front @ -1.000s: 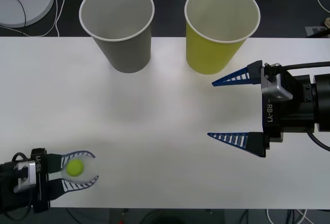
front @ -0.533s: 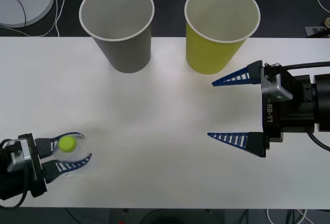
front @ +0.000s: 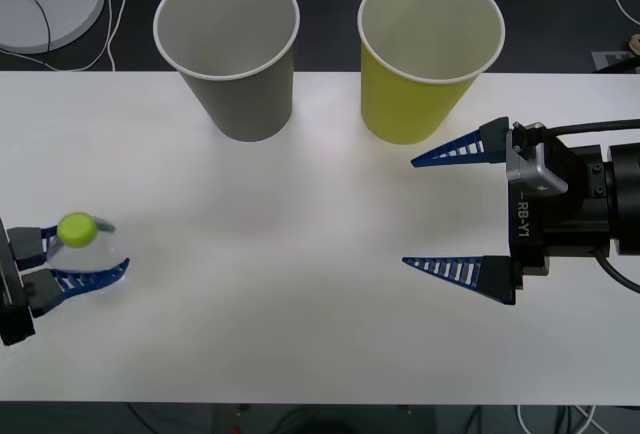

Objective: Put the can into the green bin and the plastic bottle into the gray bin

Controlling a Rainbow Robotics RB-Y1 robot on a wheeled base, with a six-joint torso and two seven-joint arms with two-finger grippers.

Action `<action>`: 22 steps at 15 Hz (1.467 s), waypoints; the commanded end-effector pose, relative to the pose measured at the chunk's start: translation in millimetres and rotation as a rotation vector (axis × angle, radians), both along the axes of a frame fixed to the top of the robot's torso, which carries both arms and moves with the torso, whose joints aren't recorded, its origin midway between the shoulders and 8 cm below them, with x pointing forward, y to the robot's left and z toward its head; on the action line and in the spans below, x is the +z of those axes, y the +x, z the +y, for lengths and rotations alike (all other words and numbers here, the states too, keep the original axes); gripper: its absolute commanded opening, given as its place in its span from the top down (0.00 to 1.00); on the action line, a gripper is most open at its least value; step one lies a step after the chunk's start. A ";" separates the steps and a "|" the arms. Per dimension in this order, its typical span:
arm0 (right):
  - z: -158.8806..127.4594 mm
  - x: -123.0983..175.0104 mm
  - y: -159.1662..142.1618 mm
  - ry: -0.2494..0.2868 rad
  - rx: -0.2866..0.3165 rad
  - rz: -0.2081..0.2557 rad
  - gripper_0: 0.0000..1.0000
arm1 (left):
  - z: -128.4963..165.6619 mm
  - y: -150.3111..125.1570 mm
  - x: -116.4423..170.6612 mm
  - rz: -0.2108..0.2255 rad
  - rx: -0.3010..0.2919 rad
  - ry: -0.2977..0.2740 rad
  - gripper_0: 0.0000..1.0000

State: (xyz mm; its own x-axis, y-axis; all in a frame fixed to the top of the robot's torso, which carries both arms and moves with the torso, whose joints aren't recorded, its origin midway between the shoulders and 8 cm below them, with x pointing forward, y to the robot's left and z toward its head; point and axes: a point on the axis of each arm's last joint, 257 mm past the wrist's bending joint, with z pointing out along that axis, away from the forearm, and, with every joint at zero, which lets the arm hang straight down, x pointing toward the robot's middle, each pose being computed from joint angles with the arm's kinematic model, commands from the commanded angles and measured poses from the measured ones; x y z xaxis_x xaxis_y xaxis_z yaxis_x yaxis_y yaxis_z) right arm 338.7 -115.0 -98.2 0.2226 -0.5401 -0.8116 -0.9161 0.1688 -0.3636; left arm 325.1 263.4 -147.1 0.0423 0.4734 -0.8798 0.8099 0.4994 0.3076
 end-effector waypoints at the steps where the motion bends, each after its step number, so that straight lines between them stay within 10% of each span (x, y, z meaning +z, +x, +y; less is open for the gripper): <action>1: 0.0 0.0 0.0 0.000 0.000 0.000 0.00 | 10.6 6.1 15.2 0.029 0.015 0.015 1.00; 22: 0.0 0.0 0.0 0.000 0.000 0.000 0.00 | 94.3 88.2 117.5 0.162 0.085 0.164 1.00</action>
State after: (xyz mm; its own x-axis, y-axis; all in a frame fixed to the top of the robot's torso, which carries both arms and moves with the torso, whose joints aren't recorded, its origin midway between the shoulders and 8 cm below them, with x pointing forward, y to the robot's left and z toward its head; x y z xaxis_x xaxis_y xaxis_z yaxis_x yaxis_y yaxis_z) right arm 338.7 -115.0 -98.2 0.2226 -0.5402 -0.8116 -0.9161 0.1688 -0.3636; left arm 409.6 356.4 -31.6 -0.1345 0.6081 -0.7824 0.8151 0.5169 0.2617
